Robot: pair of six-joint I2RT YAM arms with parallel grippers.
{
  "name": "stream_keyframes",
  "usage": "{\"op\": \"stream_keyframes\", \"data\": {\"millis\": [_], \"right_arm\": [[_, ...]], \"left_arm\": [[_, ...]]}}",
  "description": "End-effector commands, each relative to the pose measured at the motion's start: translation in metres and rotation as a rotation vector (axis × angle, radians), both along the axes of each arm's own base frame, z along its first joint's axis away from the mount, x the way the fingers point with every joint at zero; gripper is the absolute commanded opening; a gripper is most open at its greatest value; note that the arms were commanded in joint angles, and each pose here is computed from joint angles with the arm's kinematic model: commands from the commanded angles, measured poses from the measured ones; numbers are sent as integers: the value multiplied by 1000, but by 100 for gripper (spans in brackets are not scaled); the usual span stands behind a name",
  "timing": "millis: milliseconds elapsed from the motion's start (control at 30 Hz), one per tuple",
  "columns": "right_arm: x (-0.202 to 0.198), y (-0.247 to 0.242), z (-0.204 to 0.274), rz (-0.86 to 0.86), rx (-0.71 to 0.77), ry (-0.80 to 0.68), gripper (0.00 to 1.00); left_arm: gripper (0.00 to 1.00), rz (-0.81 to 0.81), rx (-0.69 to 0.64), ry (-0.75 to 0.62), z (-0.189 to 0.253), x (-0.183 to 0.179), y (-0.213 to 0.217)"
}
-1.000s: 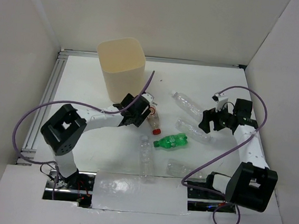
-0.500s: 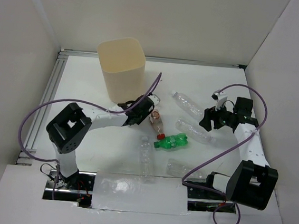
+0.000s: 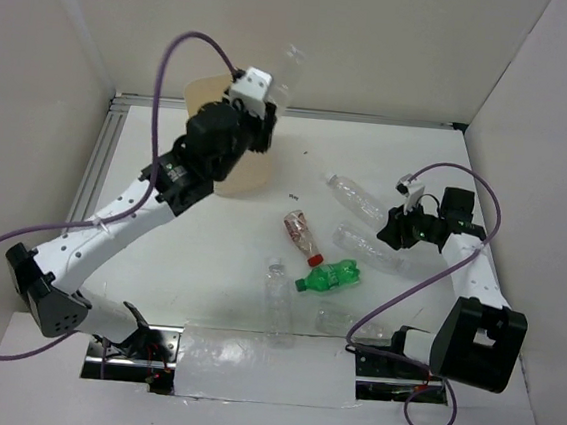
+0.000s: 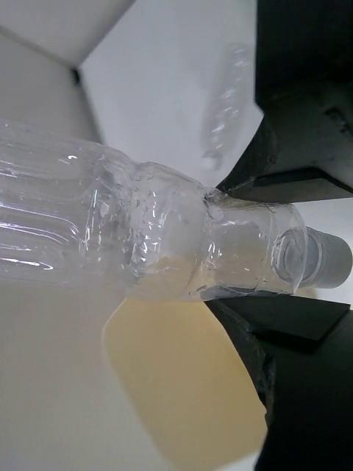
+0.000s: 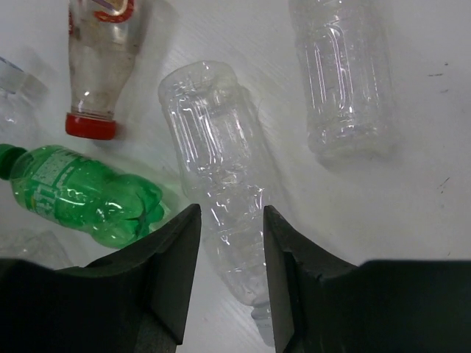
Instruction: Put the plastic bottles in the bin
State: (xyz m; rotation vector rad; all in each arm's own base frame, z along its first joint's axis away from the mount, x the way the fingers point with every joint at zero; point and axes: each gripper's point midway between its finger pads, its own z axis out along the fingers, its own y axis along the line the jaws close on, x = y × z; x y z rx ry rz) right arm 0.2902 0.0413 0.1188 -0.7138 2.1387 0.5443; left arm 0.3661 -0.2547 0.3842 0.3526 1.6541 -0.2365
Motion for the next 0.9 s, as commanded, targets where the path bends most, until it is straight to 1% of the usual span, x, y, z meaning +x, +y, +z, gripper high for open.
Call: {"op": "stream_keyframes", "data": {"millis": [0,67,100,133,167,200,233,267,300,333,400,433,467,500,533,600,633,700,733,767,800,833,867], "right_arm": [[21,-1,6,13,-39,-64,47],[28,-6,1,-3,-72,-59,55],[33,-6,6,-3,-87,-80,60],[40,-10,8,-11,-99,-93,72],[42,-9,5,-19,-110,-82,77],[48,-12,11,-26,-121,-108,85],[53,-12,11,-28,-135,-114,89],[56,-10,8,-29,-135,-106,91],[68,-10,15,-29,-153,-137,95],[69,-10,15,-29,-153,-137,95],[79,-6,12,-19,-165,-132,95],[87,-7,20,-20,-166,-141,96],[93,-8,12,-18,-164,-119,96],[100,-5,17,-8,-164,-131,96],[104,-1,15,1,-163,-125,96],[110,7,5,25,-159,-99,96],[116,6,8,24,-160,-106,96],[124,19,-2,53,-173,-94,96],[129,23,-2,60,-183,-97,96],[133,28,-6,69,-191,-91,97],[135,34,-24,93,-213,-51,97],[144,35,-23,93,-213,-58,97],[148,39,-29,101,-223,-47,99]], "left_arm": [[22,169,-100,-67,25,41,38],[22,258,-128,-96,33,67,65],[22,282,-135,-88,29,76,71],[22,318,-110,-62,12,92,76],[22,356,-127,-60,12,104,89],[23,382,-119,-54,4,112,94],[25,421,-102,-22,-16,126,103],[28,424,-106,-13,-21,133,105],[41,455,-98,32,-40,144,115],[51,456,-98,33,-40,144,115],[74,471,-99,52,-51,151,122],[85,471,-92,61,-56,151,122],[97,473,-103,63,-56,152,125],[99,468,-105,65,-56,154,127],[99,460,-100,75,-59,153,126],[99,438,-121,51,-42,146,125],[99,435,-117,34,-34,142,127],[99,360,-99,8,-19,127,108],[99,338,-108,-27,1,113,105],[99,293,-98,-33,6,99,87],[99,269,-81,-24,6,88,81],[99,258,-74,-16,5,77,76],[99,235,-85,-29,17,58,75]]}}
